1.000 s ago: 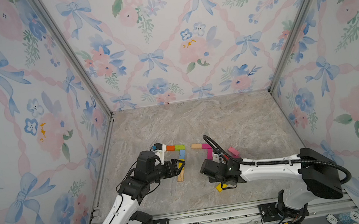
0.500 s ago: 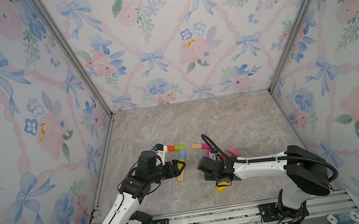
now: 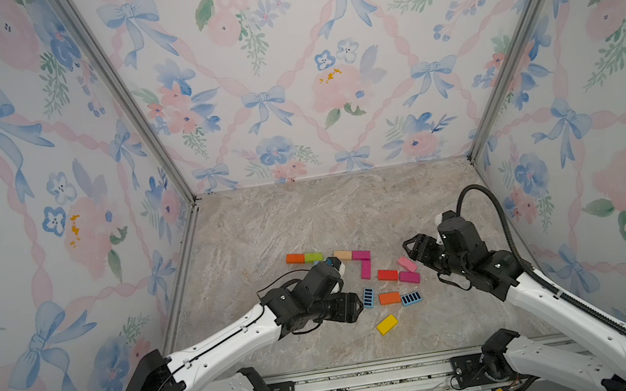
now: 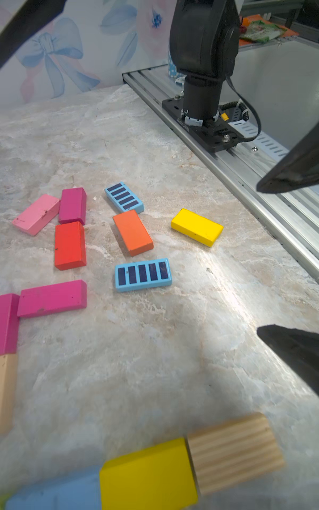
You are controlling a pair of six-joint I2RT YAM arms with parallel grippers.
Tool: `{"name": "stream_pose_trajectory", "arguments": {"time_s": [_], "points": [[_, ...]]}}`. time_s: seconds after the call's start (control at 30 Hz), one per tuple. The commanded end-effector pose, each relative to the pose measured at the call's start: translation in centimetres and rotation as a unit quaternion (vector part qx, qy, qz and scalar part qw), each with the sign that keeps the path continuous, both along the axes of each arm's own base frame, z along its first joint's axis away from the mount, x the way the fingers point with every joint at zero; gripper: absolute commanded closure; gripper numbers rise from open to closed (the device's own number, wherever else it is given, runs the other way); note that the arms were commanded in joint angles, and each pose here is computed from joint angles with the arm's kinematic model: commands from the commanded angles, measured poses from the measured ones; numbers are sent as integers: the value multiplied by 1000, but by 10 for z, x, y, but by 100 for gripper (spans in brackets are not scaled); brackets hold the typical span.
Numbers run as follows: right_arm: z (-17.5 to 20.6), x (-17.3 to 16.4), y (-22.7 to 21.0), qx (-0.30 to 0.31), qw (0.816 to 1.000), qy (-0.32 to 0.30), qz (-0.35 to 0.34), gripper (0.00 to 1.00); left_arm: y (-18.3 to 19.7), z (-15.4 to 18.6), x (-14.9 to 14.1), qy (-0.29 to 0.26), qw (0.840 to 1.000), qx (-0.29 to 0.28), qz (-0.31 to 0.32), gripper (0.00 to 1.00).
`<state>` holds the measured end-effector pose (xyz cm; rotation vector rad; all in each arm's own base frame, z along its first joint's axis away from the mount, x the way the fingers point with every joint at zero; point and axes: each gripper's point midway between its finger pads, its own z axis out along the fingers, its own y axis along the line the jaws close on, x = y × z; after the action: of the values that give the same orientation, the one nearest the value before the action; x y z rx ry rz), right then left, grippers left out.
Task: Assemble the number 7 with building blocks
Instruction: Place the building block at the center of the board, then assemble the building block at the center of the board.
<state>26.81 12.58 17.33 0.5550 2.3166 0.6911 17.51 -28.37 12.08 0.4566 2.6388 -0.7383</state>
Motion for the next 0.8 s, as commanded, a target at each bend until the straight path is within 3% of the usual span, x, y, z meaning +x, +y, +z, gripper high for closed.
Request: {"name": "stream_pose_trajectory", "arguments": {"time_s": [0.0, 0.37, 0.77], "points": [[-15, -22, -7, 18, 997, 36, 58, 30, -16, -13, 12, -16, 999, 49, 10, 24], [-36, -20, -22, 38, 993, 71, 86, 30, -54, -70, 32, 15, 992, 127, -2, 32], [-49, -13, -22, 50, 991, 86, 88, 31, -50, -98, 42, 28, 980, 195, -3, 36]]}}
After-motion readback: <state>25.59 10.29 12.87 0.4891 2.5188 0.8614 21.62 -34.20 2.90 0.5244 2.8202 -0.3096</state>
